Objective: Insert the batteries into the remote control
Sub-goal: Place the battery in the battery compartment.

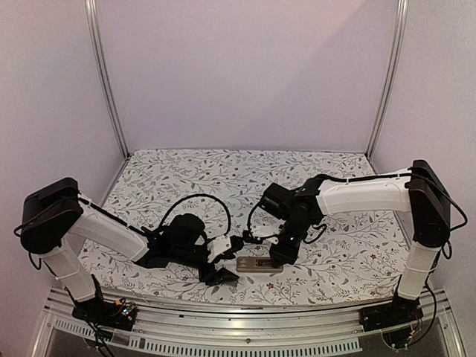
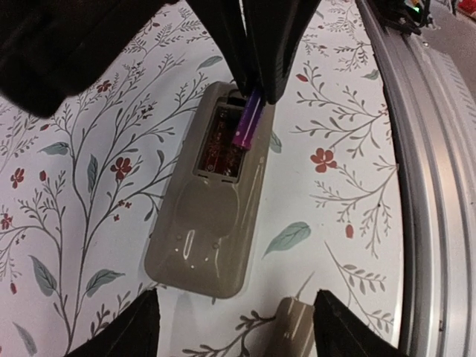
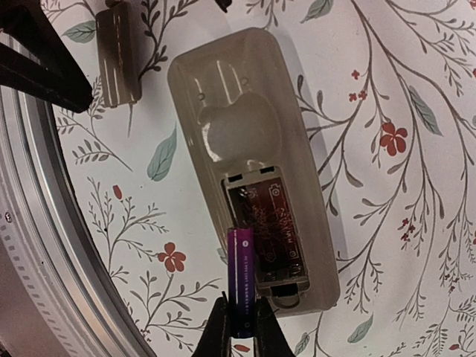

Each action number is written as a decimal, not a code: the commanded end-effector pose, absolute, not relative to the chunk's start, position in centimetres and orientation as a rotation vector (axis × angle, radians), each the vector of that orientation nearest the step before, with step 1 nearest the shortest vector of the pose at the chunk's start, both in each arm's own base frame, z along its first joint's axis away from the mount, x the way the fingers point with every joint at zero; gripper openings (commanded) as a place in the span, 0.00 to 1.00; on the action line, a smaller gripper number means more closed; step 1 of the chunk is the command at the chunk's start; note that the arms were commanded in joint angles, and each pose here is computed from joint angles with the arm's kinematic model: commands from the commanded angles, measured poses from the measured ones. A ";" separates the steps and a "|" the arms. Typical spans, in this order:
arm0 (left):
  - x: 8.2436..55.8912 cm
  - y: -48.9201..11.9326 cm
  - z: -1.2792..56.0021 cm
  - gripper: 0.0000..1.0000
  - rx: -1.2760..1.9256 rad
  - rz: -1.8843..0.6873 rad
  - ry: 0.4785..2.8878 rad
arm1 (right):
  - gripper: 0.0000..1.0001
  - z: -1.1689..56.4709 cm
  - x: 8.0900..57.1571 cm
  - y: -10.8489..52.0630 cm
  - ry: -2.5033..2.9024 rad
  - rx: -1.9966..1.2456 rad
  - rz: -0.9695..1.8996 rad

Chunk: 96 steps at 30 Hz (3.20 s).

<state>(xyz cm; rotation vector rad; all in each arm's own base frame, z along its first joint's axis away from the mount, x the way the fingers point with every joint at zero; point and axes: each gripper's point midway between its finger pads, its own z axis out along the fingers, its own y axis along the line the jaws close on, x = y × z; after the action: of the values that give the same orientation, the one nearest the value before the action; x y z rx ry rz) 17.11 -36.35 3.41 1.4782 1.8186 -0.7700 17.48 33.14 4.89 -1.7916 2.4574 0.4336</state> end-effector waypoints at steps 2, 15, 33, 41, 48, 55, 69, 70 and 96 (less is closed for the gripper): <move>16.7 -36.1 5.3 0.70 1.472 -0.769 1.720 | 0.00 4.3 17.3 33.1 2.467 -1.833 0.419; 16.6 -36.5 5.2 0.68 1.490 -0.769 1.717 | 0.00 4.0 17.9 33.4 2.449 -1.862 0.377; 14.6 -39.0 6.1 0.60 1.559 -0.788 1.566 | 0.00 2.7 18.2 34.5 2.472 -1.804 0.429; 15.3 -41.1 5.9 0.59 1.572 -0.742 1.459 | 0.01 2.2 17.8 34.4 2.491 -1.748 0.468; 14.7 -42.3 5.8 0.58 1.593 -0.761 1.385 | 0.03 2.1 17.6 34.4 2.486 -1.714 0.517; 15.1 -43.5 5.0 0.55 1.606 -0.714 1.373 | 0.05 2.2 17.9 34.4 2.457 -1.680 0.561; 16.4 -43.5 2.4 0.47 1.621 -0.613 1.457 | 0.10 2.8 18.4 34.7 2.373 -1.671 0.606; 16.4 -43.3 2.3 0.47 1.619 -0.605 1.460 | 0.11 3.0 18.4 34.8 2.365 -1.672 0.610; 15.4 -42.6 6.3 0.47 1.560 -0.699 1.475 | 0.33 7.2 18.5 35.5 2.259 -1.655 0.663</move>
<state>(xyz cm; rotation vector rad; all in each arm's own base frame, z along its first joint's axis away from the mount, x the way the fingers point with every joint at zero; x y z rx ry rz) 16.61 -43.21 5.92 1.5450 1.4595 -0.6608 18.84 35.34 5.24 -1.6592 2.3094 0.6246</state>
